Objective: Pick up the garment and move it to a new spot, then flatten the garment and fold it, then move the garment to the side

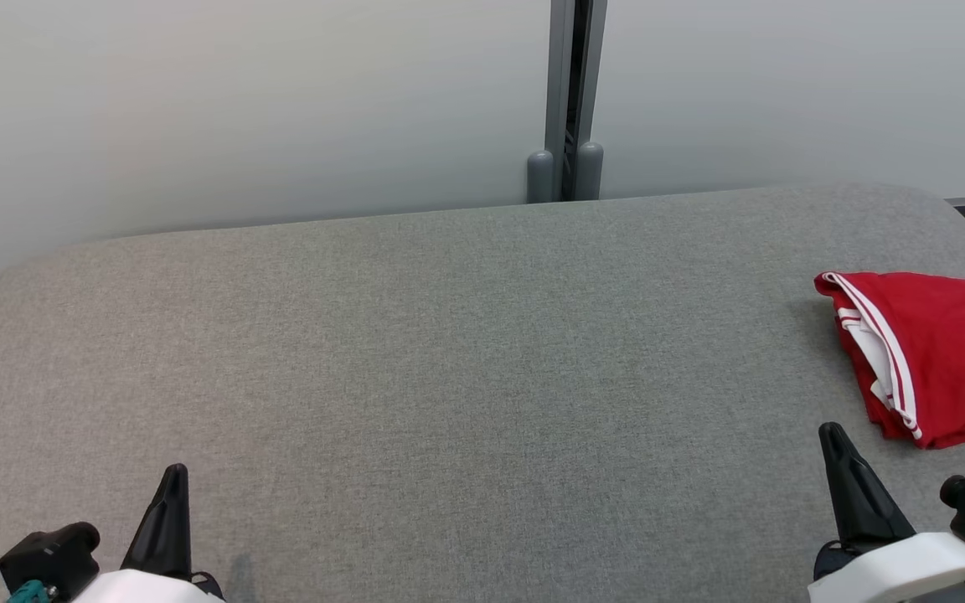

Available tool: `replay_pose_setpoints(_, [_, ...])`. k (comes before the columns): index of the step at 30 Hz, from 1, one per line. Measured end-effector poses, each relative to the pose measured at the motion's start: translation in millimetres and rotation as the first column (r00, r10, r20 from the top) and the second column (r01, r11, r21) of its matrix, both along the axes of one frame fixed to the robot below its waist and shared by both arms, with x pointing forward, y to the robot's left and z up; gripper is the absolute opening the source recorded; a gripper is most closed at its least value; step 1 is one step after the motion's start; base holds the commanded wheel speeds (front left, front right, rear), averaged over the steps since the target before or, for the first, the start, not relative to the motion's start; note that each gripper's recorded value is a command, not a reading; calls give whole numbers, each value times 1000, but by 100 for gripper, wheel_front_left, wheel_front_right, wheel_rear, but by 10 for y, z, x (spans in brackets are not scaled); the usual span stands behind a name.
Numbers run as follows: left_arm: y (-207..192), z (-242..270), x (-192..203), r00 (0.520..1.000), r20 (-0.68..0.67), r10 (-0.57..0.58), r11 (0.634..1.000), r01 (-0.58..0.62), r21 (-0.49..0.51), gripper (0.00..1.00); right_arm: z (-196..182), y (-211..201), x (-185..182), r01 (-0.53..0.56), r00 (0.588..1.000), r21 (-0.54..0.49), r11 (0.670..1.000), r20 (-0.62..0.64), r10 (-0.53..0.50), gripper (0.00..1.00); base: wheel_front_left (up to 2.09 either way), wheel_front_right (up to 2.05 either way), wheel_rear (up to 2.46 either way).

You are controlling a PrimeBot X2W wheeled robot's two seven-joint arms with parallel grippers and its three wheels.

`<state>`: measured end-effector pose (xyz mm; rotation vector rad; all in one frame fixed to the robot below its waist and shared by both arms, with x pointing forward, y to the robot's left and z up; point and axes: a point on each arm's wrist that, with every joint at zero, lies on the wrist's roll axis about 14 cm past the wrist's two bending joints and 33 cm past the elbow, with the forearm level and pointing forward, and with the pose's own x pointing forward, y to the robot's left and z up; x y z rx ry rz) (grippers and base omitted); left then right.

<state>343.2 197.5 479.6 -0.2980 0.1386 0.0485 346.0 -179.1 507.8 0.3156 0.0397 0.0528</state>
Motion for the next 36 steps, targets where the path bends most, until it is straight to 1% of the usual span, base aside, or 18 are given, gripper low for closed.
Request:
replay_pose_setpoints(9, [54, -20, 58, 999, -21, 28, 988, -31, -152, 0, -3, 20, 75, 1, 1000, 158, 987, -5, 0, 0, 0, 0, 0])
replay_pose_setpoints(17, [85, -21, 100, 998, -32, 48, 960, -55, -274, 0, -3, 31, 135, 4, 1000, 283, 959, -8, -2, 0, 0, 0, 0])
replay_pose_setpoints(19, [96, -24, 111, 998, -35, 53, 946, -62, -318, 0, -7, 38, 158, 4, 1000, 326, 945, -12, 0, 0, 0, 0, 0])
replay_pose_setpoints(24, [103, -28, 129, 997, -41, 62, 919, -73, -389, 0, -4, 44, 194, 6, 1000, 392, 920, -15, 0, 0, 0, 0, 0])
replay_pose_setpoints(33, [136, -13, 166, 996, -41, 77, 866, -87, -492, 0, -13, 58, 247, 10, 1000, 498, 867, -24, 3, 0, 0, 0, 0])
replay_pose_setpoints(36, [136, -3, 184, 996, -40, 81, 843, -90, -530, 0, -20, 61, 262, 13, 1000, 531, 847, -28, 3, 0, 0, 0, 0])
